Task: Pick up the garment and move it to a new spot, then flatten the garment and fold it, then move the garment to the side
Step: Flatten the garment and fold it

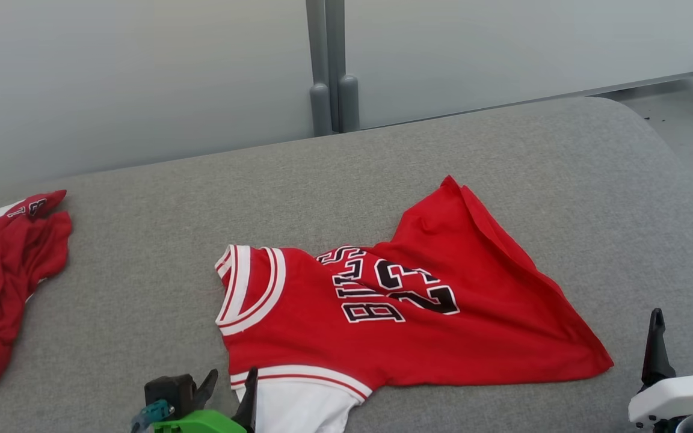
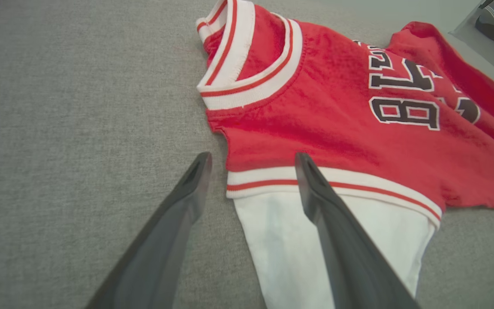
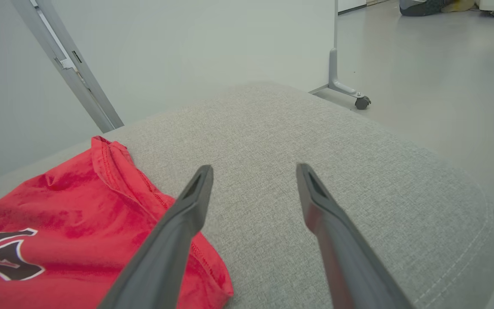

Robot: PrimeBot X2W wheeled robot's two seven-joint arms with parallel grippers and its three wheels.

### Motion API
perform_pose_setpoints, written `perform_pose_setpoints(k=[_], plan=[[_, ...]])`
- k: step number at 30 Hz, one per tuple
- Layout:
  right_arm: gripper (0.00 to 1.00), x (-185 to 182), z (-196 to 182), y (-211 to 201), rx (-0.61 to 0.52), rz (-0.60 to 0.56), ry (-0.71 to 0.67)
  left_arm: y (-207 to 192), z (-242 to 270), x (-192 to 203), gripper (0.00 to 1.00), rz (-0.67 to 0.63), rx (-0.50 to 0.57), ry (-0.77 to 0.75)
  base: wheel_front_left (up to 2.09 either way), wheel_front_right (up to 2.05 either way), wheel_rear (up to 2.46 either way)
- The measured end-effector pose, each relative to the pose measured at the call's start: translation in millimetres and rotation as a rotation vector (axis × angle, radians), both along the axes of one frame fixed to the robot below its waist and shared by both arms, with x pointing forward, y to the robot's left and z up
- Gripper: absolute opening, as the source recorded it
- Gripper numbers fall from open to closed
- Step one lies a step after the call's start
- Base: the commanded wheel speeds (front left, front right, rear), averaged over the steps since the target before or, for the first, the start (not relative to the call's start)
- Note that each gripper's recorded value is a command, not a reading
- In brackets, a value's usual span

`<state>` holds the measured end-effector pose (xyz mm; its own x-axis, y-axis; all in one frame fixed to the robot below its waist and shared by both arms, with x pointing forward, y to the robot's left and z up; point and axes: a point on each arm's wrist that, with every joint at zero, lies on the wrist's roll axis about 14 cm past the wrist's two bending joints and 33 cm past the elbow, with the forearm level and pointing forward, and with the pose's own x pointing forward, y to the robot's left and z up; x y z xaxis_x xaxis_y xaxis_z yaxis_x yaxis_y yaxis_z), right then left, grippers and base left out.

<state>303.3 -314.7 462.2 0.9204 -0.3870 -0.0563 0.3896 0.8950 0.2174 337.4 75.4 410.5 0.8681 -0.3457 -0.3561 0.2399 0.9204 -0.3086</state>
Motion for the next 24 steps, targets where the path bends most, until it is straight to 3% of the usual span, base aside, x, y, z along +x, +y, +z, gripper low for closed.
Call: perform_pose_setpoints(k=[7,8,9,10,11,12,24], plan=[[1.0,-5,10,-1,-0.018,-0.002,-0.029,-7,-25,11,1.0,-0.035,0.045,0.089,0.0,0.0,0.0],[1.0,-6,10,-1,-0.018,-0.003,-0.029,-7,-27,13,0.95,-0.04,0.049,0.096,0.0,0.0,0.0],[1.0,-7,11,-1,-0.018,-0.003,-0.031,-9,-29,15,0.51,-0.049,0.051,0.098,0.0,0.0,0.0],[1.0,-7,11,-1,-0.019,-0.004,-0.031,-11,-30,16,0.18,-0.058,0.05,0.098,0.0,0.0,0.0],[1.0,-8,11,-2,-0.017,-0.008,-0.033,-14,-29,18,0.18,-0.064,0.041,0.092,0.0,0.0,0.0],[1.0,-9,11,-2,-0.016,-0.01,-0.034,-16,-27,20,0.0,-0.065,0.032,0.082,0.0,0.0,0.0],[1.0,-8,10,-4,-0.022,-0.018,-0.022,-12,8,78,0.0,-0.032,0.021,-0.081,0.0,0.0,0.0]])
